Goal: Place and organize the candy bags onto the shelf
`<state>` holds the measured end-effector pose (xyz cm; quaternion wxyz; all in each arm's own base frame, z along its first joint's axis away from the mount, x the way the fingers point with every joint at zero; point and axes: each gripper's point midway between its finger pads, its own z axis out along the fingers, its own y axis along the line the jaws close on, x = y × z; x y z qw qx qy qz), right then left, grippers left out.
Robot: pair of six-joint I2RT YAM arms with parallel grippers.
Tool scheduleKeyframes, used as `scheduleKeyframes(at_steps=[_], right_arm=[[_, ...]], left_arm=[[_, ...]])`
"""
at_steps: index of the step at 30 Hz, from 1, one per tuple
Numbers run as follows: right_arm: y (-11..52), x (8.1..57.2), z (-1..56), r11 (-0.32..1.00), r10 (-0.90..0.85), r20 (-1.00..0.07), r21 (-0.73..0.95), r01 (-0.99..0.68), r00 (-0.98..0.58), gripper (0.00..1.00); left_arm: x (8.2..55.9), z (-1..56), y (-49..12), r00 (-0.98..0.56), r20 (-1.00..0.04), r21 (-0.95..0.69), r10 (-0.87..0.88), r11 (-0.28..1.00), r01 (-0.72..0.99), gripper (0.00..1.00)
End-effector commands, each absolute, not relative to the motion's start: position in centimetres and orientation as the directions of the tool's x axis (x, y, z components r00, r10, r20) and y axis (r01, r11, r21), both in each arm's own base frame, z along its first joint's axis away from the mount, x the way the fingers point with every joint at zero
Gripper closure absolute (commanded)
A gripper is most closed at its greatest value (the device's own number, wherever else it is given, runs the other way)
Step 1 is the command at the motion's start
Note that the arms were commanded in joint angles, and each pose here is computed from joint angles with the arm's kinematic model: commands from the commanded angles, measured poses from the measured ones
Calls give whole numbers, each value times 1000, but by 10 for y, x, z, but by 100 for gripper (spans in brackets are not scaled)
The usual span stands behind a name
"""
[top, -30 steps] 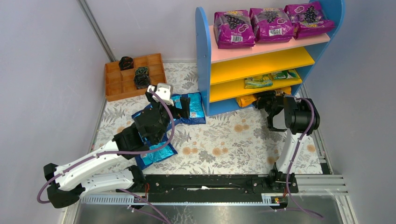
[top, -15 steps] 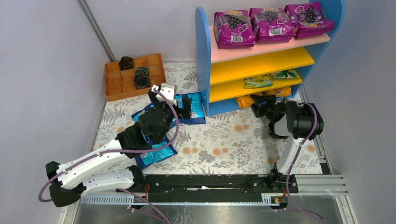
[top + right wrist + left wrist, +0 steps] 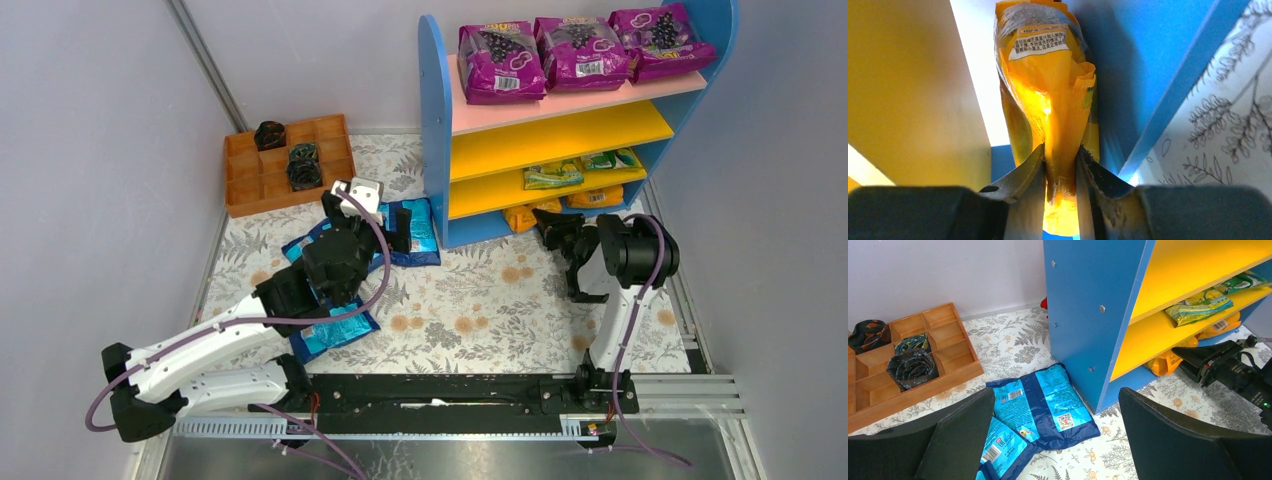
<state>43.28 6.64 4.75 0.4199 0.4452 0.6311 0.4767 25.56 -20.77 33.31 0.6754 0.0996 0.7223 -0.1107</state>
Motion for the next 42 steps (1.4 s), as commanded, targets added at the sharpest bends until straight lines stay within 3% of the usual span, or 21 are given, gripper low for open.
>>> scheduleKeyframes(at_steps=[1, 6, 15, 21, 24, 27, 31, 35, 42], right_arm=[[52, 431, 52, 111, 991, -100, 986, 126, -89, 74], [29, 425, 50, 87, 994, -94, 987, 139, 50, 83], [20, 435, 53, 92, 990, -107, 985, 144, 95, 79], [14, 444, 53, 141, 981, -162, 973, 182, 107, 67], [25, 444, 51, 177, 981, -189, 961, 212, 34, 51], [34, 427, 32, 221, 975, -212, 910, 350, -64, 32], [42, 390, 31, 300, 953, -256, 864, 404, -159, 19], [46, 357, 37, 419, 906, -335, 797, 435, -259, 13], [89, 325, 87, 665, 730, -542, 702, 254, -415, 9]], left_arm=[[261, 349, -207, -38, -999, -43, -34, 962, 271, 1], [263, 344, -209, -45, -999, -31, -20, 964, 264, 1], [266, 339, -211, -54, -999, -11, 3, 967, 254, 1], [266, 341, -207, -49, -999, -16, -4, 970, 243, 1], [264, 342, -207, -47, -999, -30, -18, 968, 250, 1], [264, 342, -209, -47, -999, -32, -21, 965, 259, 1], [264, 342, -209, -48, -999, -31, -19, 965, 261, 1], [265, 341, -209, -42, -999, -35, -25, 966, 258, 1], [272, 327, -211, -65, -998, -10, 4, 977, 212, 1]])
